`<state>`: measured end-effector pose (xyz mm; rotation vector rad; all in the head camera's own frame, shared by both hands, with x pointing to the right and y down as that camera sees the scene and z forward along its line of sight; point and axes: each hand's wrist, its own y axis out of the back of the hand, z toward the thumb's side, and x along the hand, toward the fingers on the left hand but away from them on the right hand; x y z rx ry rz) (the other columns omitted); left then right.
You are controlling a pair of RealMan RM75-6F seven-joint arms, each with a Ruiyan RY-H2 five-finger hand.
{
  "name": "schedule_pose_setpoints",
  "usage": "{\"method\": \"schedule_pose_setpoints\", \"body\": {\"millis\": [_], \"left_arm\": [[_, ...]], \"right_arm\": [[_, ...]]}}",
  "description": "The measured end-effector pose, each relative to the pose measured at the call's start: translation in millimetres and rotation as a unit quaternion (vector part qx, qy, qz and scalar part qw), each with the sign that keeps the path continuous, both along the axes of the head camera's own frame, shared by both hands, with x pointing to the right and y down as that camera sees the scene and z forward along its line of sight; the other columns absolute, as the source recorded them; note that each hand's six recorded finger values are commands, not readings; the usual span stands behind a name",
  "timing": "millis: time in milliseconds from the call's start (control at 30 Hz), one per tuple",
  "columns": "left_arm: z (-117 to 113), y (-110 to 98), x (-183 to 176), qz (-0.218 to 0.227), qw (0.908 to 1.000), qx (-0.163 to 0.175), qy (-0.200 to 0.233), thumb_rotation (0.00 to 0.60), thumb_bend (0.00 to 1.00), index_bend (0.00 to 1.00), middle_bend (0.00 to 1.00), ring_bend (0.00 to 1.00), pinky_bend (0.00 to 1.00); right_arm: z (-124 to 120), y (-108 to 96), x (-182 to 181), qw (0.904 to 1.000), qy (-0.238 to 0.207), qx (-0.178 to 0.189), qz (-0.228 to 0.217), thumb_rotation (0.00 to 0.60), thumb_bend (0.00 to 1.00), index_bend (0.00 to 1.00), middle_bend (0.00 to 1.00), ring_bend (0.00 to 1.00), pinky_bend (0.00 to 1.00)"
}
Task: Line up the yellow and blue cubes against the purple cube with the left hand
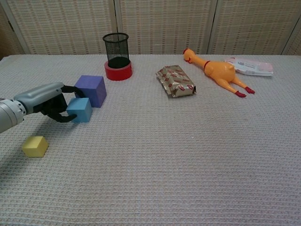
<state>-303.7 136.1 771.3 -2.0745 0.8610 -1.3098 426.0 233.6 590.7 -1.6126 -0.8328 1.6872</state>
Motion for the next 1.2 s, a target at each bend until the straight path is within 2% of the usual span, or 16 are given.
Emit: {"method": "schedule_pose_setpoints", "body": {"millis": [633,967,1200], "left_arm": [[-8,1,-7,-0.002,0.9999,0.010,0.000,0.600,0.39,0.28,1.00,1.00,1.00],[-4,3,-4,-0.006,1.0000,-0.002,0.002,0.600,0.39,0.27,1.00,1.00,1.00],[-11,2,0,-0.006,0.9998,0.009,0.014,0.600,0.39,0.20,1.00,1.00,1.00]], "right_arm": [[-2,2,-1,1.0000,0.001,-0.001,-0.001,0.600,0.10,0.00,0.00,0.00,0.00],[-3,2,0,1.0000,0.002,0.003,0.001,0.600,0.10,0.00,0.00,0.00,0.00],[-3,2,0,1.0000,0.001,0.000,0.000,0.600,0.10,0.00,0.00,0.00,0.00]]}}
